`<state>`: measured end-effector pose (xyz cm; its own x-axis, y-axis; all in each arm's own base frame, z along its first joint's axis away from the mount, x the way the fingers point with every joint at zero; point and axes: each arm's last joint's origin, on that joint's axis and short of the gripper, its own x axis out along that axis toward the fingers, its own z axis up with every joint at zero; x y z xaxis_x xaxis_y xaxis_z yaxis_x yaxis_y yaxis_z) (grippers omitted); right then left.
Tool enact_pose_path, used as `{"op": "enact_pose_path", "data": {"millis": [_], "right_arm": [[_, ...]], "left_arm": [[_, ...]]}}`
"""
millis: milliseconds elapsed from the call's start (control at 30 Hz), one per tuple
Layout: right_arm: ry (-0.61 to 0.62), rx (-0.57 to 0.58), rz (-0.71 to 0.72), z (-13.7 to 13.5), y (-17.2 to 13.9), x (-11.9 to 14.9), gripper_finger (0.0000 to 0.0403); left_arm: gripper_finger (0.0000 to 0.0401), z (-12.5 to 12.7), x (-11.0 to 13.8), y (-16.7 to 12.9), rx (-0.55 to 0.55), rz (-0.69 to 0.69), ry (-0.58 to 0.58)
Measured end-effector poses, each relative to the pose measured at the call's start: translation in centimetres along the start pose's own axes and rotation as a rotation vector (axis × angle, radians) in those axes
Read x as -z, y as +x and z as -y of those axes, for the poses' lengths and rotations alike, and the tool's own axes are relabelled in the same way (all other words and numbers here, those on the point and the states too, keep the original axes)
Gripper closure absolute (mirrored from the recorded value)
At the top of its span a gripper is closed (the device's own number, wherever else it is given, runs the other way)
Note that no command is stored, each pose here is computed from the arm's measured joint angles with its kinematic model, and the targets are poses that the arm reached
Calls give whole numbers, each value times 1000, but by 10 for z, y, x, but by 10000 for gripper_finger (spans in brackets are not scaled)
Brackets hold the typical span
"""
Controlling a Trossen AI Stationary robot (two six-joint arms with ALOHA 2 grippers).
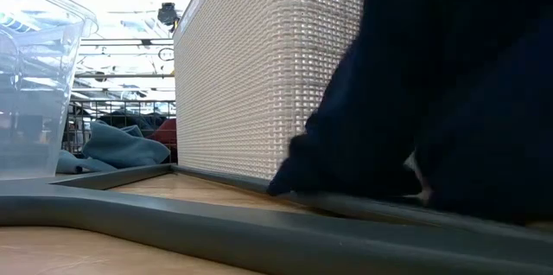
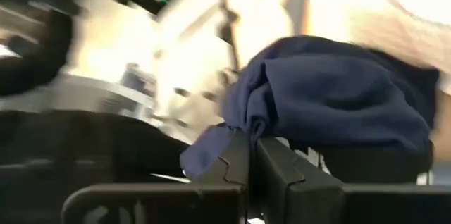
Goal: Pick & Place Cloths
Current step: Put the blue boxer shorts into the mesh basket
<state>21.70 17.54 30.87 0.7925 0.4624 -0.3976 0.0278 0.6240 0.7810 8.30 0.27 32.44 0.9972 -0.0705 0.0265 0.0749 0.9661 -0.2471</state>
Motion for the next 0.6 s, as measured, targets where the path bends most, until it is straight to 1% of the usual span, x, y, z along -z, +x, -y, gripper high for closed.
{"op": "enact_pose_path", "data": {"millis": [200,333,467,600], "right_arm": [[-27,-219,136,-23,-21,-16,402],[-97,-338,302,-37,-33,-29,402],[-213,-408,442,-58,-48,-46,402],[-350,-432,557,-81,-69,-68,402]], "left_arm": [[399,2,-6,0,31,54,-7],[390,4,-11,0,77,106,7],[381,6,-16,0,112,146,17],[387,7,-19,4,138,172,25]]}}
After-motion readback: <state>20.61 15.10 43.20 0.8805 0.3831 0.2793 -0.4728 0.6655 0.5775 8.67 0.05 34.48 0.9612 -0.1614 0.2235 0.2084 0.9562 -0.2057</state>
